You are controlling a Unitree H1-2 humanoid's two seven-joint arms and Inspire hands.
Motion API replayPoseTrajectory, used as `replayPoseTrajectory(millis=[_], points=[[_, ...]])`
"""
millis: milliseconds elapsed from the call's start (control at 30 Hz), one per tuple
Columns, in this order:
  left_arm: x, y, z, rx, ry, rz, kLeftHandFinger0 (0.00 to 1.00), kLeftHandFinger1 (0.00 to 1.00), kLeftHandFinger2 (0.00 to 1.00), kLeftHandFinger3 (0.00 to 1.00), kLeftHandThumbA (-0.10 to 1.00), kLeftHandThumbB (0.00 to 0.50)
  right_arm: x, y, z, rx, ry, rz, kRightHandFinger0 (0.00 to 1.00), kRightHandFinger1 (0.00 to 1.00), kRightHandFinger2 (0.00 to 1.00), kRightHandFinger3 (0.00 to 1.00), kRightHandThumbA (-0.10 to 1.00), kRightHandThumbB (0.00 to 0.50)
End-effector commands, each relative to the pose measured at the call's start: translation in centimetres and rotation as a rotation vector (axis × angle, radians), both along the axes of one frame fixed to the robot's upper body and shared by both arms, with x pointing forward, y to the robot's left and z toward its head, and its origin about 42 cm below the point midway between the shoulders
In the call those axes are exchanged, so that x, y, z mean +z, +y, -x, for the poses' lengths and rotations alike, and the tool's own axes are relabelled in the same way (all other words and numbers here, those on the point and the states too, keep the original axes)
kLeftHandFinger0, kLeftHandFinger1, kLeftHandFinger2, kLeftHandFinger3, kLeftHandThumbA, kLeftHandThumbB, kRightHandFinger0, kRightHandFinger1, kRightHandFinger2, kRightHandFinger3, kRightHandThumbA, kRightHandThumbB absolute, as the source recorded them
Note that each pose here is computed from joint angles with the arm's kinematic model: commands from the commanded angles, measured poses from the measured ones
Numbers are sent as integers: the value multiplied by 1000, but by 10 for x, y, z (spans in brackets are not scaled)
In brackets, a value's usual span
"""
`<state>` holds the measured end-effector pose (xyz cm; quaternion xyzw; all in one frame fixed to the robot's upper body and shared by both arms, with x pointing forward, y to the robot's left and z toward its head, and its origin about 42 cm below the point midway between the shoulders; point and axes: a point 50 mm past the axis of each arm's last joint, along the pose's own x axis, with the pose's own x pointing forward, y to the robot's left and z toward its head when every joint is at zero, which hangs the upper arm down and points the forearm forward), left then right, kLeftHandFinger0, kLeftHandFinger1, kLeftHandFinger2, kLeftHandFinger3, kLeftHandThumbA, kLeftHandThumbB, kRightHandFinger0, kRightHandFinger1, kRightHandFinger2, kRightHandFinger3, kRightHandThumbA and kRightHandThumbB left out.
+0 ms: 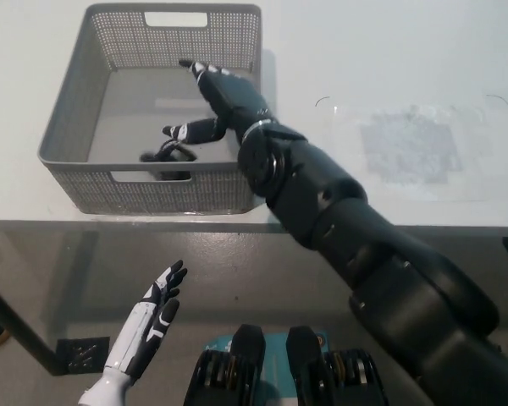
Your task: Use the right hand to pick up a webcam and put it into a container on the left side
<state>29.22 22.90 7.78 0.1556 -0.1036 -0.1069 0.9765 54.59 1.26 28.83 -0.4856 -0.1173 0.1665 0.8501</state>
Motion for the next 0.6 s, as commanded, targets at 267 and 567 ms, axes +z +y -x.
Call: replayPoseTrajectory(millis=[267, 567], points=[[12, 1, -8, -19, -44, -33, 1000, 1000, 1000, 1000, 1000, 162, 164, -16, -1, 151, -359, -406, 1000, 1000, 1000, 1000, 1000, 370], [11, 3, -9, -16, -31, -46, 1000, 1000, 1000, 1000, 1000, 151, 236, -86, 53, 195, -607, -617, 1000, 1000, 1000, 1000, 1000, 348]])
